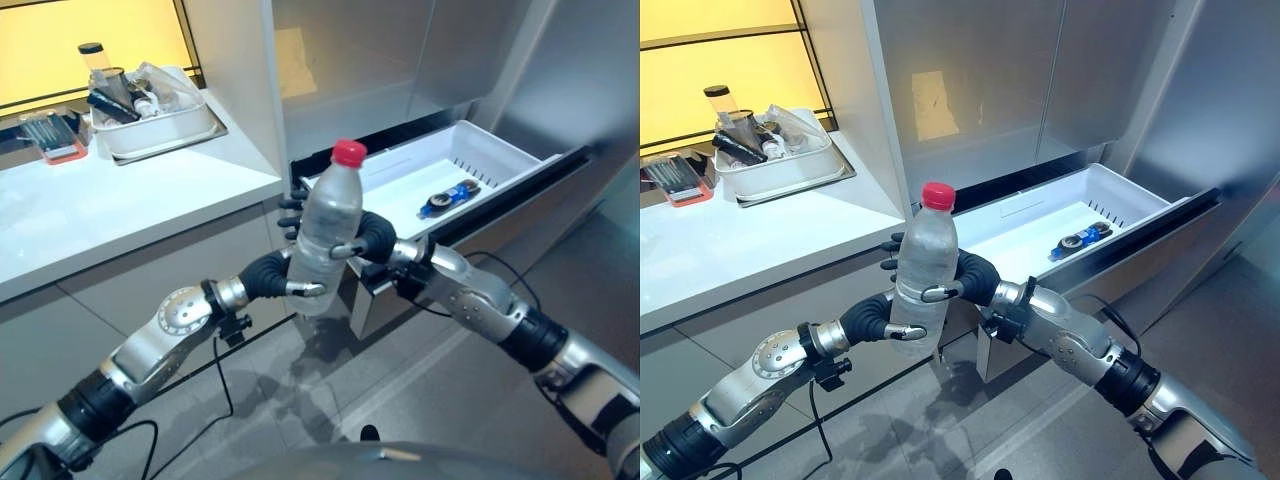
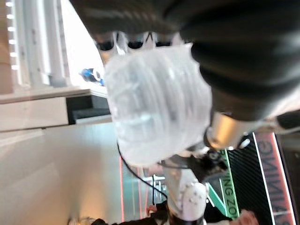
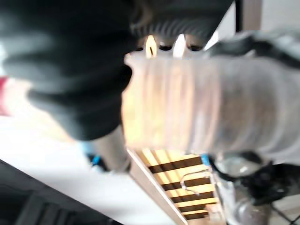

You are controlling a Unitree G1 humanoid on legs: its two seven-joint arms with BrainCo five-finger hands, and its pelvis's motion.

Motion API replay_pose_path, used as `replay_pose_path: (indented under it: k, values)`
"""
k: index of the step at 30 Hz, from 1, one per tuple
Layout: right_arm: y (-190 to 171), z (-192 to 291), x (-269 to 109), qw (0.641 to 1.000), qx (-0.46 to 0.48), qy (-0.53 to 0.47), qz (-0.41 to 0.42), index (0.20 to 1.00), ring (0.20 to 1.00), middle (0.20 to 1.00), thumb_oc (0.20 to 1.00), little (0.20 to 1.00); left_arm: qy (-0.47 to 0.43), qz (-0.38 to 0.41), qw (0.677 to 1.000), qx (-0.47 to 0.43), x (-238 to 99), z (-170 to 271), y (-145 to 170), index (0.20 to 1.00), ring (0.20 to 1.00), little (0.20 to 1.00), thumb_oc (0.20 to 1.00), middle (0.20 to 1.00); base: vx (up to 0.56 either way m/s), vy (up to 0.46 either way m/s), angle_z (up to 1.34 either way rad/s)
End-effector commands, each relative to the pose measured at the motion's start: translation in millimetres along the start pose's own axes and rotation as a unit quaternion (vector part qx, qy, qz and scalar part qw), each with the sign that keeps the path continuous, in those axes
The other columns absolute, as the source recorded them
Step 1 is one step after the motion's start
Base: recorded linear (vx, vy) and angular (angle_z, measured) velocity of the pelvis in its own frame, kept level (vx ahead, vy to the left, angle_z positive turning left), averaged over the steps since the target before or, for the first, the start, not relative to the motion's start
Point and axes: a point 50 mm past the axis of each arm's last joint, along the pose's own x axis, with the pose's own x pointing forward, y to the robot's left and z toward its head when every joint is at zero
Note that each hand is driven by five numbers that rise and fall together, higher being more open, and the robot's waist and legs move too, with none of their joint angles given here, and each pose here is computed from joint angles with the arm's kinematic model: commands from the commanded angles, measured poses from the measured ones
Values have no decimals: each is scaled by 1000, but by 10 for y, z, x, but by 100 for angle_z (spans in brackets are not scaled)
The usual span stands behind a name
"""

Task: Take the drinks into the refrigerator

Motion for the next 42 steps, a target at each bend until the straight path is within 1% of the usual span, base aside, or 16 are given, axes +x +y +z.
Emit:
replay_pose_path:
  k: [1,16,18,20,28,29,31,32,33,34,35,37,38,40,41,42]
  values:
    - [617,324,567,979,12,-87,183,200,200,200,200,200,-75,-40,992,93,260,382,-3,200,200,200,200,200,1,3,4]
    - [577,291,551,981,40,-98,164,200,200,200,200,200,-78,-14,993,86,233,356,31,200,200,200,200,200,0,0,0]
    - [555,301,531,981,40,-103,157,200,200,200,200,200,-78,-11,993,85,233,352,35,1000,1000,1000,1000,1000,0,0,0]
    - [545,320,520,982,36,-106,154,200,200,200,200,200,-77,-8,994,80,229,342,39,1000,1000,1000,1000,1000,0,0,0]
    - [126,530,162,987,-13,-153,37,200,200,200,200,200,-75,35,997,4,15,216,42,1000,1000,1000,1000,1000,0,0,0]
    - [126,529,162,987,-12,-153,37,200,200,200,200,200,-75,35,997,3,13,216,41,1000,1000,1000,1000,1000,0,0,0]
    - [-89,639,-50,983,-37,-179,-31,200,200,200,200,200,-66,53,996,-32,-104,136,33,1000,1000,1000,1000,1000,0,0,0]
    - [-88,638,-51,983,-37,-179,-31,200,200,200,200,200,-66,53,996,-32,-106,136,32,1000,1000,1000,1000,1000,0,0,0]
    - [-168,679,-134,979,-45,-189,-57,200,200,200,200,200,-62,58,996,-39,-148,121,34,1000,1000,1000,1000,1000,0,0,0]
    - [-317,752,-299,970,-56,-212,-109,200,200,200,200,200,-57,67,995,-55,-224,85,27,1000,1000,1000,1000,1000,0,0,0]
    - [-316,751,-299,970,-56,-212,-109,200,200,200,200,200,-56,67,995,-56,-226,86,27,1000,1000,1000,1000,1000,9,1,4]
    - [-469,875,-539,954,-80,-235,-171,200,200,200,200,200,-45,90,991,-88,-346,-8,19,1000,1000,1000,1000,1000,12,-5,5]
    - [-469,874,-539,954,-80,-234,-171,200,200,200,200,200,-45,90,991,-88,-347,-7,19,1000,1000,1000,1000,1000,14,-5,4]
    - [-631,1037,-756,934,-118,-242,-233,200,200,200,200,200,-33,109,987,-111,-461,-71,17,1000,1000,1000,1000,1000,10,-4,5]
    - [-631,1038,-754,934,-118,-242,-233,200,200,200,200,200,-33,109,987,-111,-462,-71,17,1000,1000,1000,1000,1000,7,-1,4]
    - [-687,1116,-827,926,-135,-243,-254,200,200,200,200,200,-28,116,986,-114,-496,-94,21,1000,1000,1000,1000,1000,0,0,0]
